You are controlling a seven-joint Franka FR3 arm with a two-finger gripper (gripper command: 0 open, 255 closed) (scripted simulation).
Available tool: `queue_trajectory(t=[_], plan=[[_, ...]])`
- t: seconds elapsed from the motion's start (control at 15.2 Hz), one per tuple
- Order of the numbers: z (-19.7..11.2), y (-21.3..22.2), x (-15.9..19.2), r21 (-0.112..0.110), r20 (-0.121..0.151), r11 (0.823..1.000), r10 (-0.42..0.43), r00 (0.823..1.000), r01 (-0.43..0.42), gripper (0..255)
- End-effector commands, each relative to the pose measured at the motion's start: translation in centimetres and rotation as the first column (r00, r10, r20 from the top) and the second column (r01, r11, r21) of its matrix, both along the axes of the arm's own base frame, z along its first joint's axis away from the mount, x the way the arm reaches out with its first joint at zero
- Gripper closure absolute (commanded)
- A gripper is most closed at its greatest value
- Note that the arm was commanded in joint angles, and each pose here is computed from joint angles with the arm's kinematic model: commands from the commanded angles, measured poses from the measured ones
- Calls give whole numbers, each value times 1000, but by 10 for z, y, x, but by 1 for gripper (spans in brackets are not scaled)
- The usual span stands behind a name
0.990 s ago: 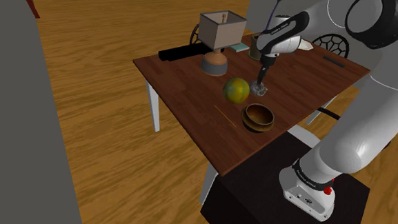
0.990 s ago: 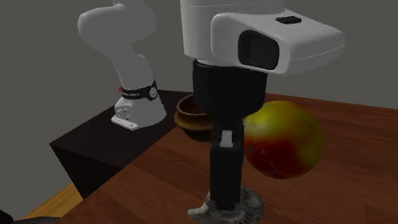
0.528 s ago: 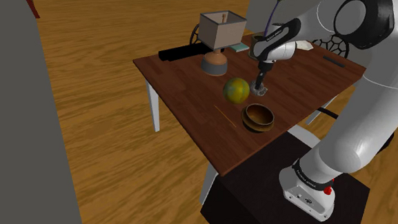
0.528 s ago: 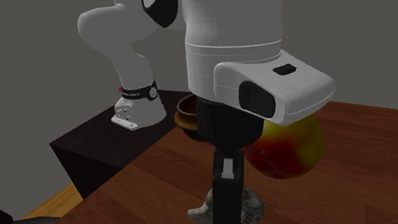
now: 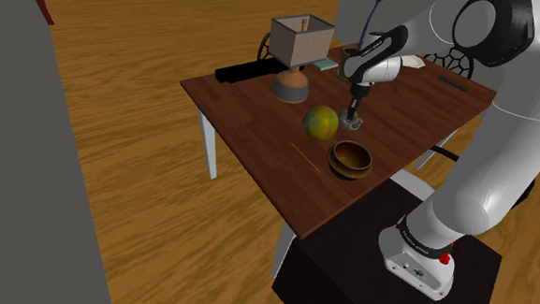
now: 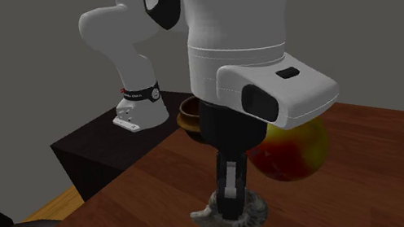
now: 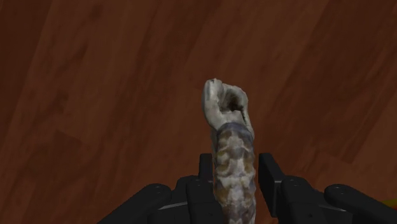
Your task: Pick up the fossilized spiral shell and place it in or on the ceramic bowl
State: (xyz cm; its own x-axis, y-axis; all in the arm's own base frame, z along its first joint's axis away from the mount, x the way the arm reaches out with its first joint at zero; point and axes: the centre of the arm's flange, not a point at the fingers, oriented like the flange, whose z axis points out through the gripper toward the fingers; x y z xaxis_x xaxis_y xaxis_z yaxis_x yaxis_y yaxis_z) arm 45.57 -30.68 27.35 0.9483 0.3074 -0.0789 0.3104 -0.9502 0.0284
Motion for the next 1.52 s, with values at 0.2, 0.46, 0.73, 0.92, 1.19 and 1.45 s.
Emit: queue_trajectory(t=[0.2, 0.46, 0.73, 0.92, 1.19, 1.45], plan=[[0, 0, 0, 0, 0, 1000, 0, 1000, 0, 255], [0, 0, 0, 0, 0, 1000, 0, 1000, 0, 255], [21, 0, 0, 0, 0, 1000, 0, 1000, 0, 255], [37, 0, 0, 0, 0, 1000, 0, 1000, 0, 255], [58, 0, 0, 0, 0, 1000, 0, 1000, 0, 255], [79, 0, 0, 0, 0, 1000, 0, 1000, 0, 255]])
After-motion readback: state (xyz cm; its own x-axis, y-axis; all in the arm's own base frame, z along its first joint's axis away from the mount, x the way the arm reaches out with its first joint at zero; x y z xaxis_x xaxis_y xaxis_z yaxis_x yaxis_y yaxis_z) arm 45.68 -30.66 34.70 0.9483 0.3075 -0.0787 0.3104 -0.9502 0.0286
